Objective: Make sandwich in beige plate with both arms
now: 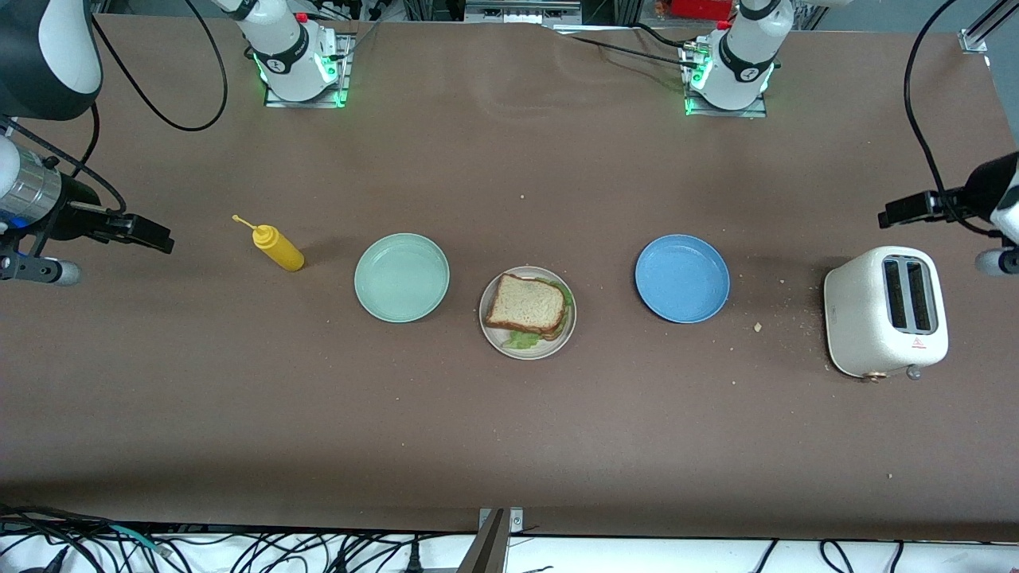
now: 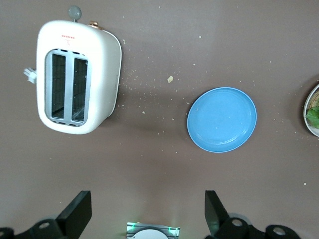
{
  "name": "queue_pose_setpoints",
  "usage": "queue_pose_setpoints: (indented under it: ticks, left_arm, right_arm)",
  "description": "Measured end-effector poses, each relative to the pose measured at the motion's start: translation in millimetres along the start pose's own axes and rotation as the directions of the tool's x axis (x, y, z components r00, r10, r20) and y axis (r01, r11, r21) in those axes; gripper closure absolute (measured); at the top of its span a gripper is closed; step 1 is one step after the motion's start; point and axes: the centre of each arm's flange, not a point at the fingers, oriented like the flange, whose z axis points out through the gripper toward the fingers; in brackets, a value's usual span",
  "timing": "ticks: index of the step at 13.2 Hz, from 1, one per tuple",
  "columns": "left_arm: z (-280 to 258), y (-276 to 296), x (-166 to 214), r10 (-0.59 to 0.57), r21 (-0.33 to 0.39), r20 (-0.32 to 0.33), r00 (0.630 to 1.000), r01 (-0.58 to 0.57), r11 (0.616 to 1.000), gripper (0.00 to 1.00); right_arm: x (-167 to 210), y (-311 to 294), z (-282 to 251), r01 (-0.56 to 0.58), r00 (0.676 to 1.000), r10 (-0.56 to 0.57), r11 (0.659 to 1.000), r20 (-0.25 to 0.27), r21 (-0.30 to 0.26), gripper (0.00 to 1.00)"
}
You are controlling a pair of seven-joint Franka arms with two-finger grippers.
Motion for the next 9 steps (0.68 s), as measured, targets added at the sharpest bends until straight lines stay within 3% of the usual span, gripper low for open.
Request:
queue_pose_setpoints:
  ticks: [4, 9]
  left_arm:
    - [-47, 17, -47, 0.058, -0.014, -0.063, 0.996, -0.059, 0.998, 0.00]
    - [-53, 20, -63, 0.083, -0.033, -0.058, 0.995, -0.085, 0.996, 0.00]
  right_arm:
    - [0, 0, 0, 0.000, 1.000, 0.000, 1.000, 0.000, 0.000, 0.00]
    - [0, 0, 0, 0.000, 1.000, 0.000, 1.000, 0.000, 0.000, 0.00]
